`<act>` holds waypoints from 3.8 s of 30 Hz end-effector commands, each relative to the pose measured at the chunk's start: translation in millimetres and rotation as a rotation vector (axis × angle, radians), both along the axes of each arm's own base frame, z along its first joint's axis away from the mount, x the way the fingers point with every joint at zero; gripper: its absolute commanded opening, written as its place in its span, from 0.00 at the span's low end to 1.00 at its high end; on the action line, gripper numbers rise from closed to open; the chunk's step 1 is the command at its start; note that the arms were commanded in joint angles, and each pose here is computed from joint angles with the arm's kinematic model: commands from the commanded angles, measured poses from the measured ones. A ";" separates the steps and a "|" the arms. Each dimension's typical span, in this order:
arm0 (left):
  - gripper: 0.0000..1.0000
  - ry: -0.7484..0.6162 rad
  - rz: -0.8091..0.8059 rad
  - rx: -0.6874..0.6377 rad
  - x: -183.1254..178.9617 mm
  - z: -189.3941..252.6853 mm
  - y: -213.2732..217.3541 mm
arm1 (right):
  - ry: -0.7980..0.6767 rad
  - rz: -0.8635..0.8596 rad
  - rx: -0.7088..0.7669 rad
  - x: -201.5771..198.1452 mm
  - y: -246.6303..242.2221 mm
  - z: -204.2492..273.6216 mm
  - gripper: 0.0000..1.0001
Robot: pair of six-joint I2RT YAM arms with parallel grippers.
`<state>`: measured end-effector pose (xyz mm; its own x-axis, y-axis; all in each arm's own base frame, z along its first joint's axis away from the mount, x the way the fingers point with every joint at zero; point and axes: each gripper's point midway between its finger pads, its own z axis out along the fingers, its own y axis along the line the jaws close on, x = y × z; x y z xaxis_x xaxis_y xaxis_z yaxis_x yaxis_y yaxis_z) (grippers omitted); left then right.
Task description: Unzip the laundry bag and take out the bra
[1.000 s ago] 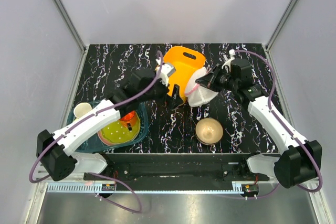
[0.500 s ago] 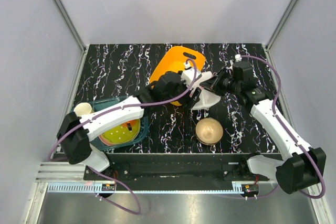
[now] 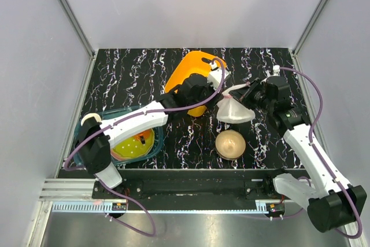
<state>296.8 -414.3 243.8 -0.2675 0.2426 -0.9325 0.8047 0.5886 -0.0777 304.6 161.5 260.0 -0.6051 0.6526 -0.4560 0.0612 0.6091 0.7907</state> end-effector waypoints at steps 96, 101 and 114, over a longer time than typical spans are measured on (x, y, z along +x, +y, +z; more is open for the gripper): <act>0.81 -0.478 -0.290 -0.075 -38.3 25.8 25.9 | -0.109 0.224 0.405 23.0 -52.2 24.8 0.00; 0.75 -0.501 -0.436 -0.002 -56.2 11.6 22.2 | -0.081 0.235 0.476 23.3 -49.7 16.2 0.00; 0.69 -0.680 -0.318 0.096 -59.4 -5.6 2.5 | -0.049 0.231 0.546 26.9 -49.1 23.1 0.00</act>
<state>221.4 -406.9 218.4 0.3422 0.3343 -0.8781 0.8935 0.1734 0.4142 332.4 109.6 261.6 -0.7292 0.6779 -0.0929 -0.0009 0.1348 0.9909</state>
